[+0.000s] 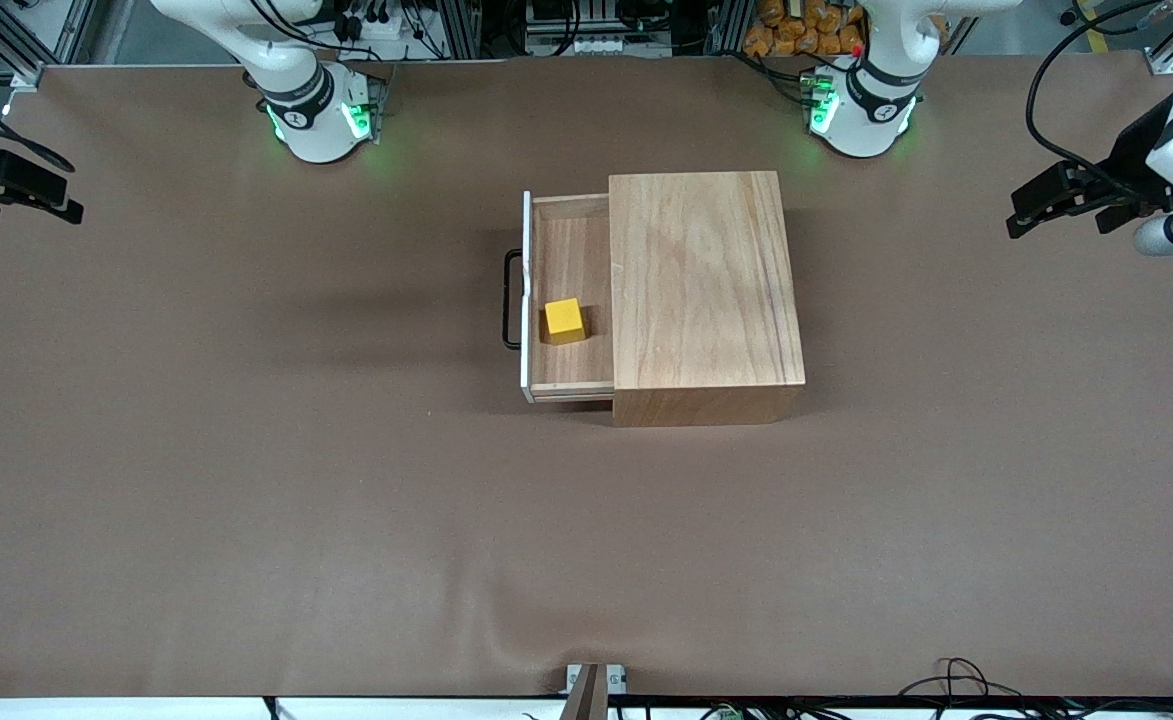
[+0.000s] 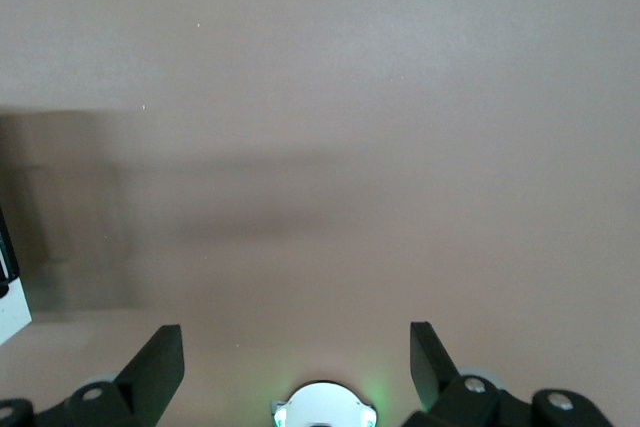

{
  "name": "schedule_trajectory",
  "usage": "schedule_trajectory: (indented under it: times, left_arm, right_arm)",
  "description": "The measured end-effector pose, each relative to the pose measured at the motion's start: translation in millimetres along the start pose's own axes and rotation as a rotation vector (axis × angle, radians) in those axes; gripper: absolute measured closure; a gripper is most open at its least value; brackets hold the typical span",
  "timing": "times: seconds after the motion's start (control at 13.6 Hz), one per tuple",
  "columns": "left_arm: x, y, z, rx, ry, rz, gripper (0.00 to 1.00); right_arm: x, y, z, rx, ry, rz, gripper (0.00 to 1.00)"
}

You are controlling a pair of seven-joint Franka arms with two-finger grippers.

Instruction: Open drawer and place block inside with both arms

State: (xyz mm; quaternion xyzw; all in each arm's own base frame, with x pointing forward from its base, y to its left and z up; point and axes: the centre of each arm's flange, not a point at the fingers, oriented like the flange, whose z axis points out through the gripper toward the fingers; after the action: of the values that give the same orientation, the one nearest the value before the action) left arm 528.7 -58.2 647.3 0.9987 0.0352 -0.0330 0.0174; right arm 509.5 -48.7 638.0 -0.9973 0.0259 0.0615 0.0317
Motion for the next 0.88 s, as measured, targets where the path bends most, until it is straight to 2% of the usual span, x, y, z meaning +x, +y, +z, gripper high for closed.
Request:
schedule_trajectory:
  times: [0.29,0.59,0.88]
  left_arm:
    - [0,-1,-2,0.003,0.013,-0.001,0.00]
    - [-5,-4,-3,0.010,0.068,-0.003,0.00]
    - [-11,-5,-5,0.011,0.086,-0.003,0.00]
  right_arm:
    - [1,-21,1,-0.009,0.005,0.020,0.00]
    - [3,-15,-1,-0.009,0.020,0.031,0.00]
    - [3,-6,-2,-0.011,0.025,0.035,0.00]
